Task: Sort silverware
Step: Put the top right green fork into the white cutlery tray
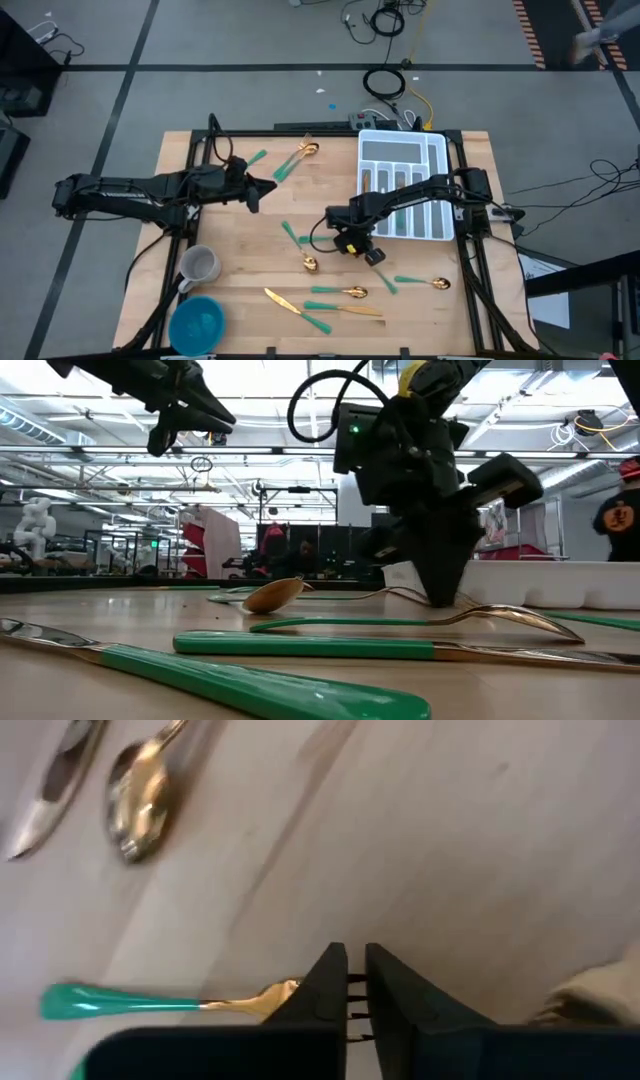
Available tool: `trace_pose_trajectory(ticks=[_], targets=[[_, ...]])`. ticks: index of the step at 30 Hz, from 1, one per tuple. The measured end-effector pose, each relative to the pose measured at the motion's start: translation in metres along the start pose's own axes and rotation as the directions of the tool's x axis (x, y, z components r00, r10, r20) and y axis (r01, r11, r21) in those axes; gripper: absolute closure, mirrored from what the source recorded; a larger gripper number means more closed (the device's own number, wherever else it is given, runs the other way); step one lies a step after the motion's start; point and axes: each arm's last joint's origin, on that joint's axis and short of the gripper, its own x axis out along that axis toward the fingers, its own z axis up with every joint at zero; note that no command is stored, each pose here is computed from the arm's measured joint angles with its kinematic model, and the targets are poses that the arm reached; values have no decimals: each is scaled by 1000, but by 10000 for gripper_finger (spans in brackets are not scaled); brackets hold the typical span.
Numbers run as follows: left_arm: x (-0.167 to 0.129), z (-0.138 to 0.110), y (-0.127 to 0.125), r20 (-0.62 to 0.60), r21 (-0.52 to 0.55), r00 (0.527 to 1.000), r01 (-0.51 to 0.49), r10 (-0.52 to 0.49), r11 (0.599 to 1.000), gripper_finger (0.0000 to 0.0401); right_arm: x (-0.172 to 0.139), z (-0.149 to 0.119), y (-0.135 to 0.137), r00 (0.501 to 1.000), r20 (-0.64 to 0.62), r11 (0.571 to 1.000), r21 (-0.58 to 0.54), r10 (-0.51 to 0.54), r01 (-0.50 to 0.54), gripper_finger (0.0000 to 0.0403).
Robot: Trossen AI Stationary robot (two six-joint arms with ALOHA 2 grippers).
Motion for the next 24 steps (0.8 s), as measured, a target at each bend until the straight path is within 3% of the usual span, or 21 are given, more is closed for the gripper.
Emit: trace_pose_trajectory(ticks=[8,16,24], targets=[[0,-1,1,-8,4,1000,-7,7,1000,328,-16,13,2,999,4,999,28,-32,32,401],[0,-1,1,-7,4,1000,-6,6,1000,328,-86,42,12,990,104,995,40,-91,88,402],[0,-2,-1,-12,5,1000,0,0,1000,328,-168,1,6,964,189,964,222,-189,145,402]])
